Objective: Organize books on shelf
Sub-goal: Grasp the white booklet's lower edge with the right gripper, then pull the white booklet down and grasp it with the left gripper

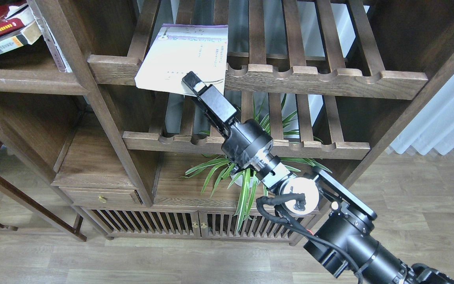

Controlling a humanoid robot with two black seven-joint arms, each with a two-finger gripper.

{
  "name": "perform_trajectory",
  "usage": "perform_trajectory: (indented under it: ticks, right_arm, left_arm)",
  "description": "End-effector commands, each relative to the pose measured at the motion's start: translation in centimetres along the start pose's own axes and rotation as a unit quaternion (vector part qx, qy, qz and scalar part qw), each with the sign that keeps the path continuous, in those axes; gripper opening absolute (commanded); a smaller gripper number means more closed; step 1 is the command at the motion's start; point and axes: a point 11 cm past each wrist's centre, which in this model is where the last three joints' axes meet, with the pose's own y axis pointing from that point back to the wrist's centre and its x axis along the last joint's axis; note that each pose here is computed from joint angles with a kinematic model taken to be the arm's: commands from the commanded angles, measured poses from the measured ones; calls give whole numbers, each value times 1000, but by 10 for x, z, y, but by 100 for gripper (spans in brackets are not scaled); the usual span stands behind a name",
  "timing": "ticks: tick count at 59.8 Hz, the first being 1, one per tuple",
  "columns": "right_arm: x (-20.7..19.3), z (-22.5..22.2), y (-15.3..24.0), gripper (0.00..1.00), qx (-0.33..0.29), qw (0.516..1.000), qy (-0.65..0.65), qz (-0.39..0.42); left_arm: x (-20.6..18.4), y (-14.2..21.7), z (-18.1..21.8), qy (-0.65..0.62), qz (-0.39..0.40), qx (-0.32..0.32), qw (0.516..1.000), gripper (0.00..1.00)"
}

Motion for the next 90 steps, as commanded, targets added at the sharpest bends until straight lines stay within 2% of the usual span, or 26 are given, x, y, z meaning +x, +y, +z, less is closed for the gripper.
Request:
perform_trajectory:
  ticks: [1,7,18,21,22,27,32,34,43,69,76,79,90]
  right_arm:
    - [-6,-5,-7,98,2,1000,-3,-4]
    - [-6,-8,-8,94,7,1000,-2,0]
    - [-6,-15,-7,69,19,1000,-5,3]
    - [-5,-18,-7,60,22,1000,-8,4]
    - [-3,-19,-7,47,23,1000,-13,13]
    - [0,-20,-7,35,22,999,-17,24]
    - [0,-20,-5,16,23,999,-21,22]
    - [0,-20,-5,11,23,999,-22,20]
    - [0,-13,2,6,16,999,-35,5]
    - [-6,32,46,6,-37,990,-93,-95]
    - [-5,47,70,5,-52,983,-104,-140]
    - [1,43,80,5,-55,983,-94,-144]
    - [39,39,119,5,-71,992,-78,-70]
  left_arm:
    - [2,1,3,1,2,-2,1000,90]
    - [2,1,3,1,3,-2,1000,90]
    - [2,2,4,1,3,-3,1000,90]
    - [2,2,4,1,3,-3,1000,90]
    - [2,1,4,1,2,-3,1000,90]
    - [2,1,4,1,2,-4,1000,90]
    - [2,2,5,2,2,-4,1000,90]
    - [2,2,5,5,1,-6,1000,90]
    - [-3,-2,-1,49,-21,-11,999,90]
    - [-15,-13,-67,160,-52,41,985,90]
    - [-26,-16,-84,168,-62,51,983,90]
    - [-29,-16,-88,169,-65,53,982,90]
    - [-34,-17,-115,183,-61,75,978,90]
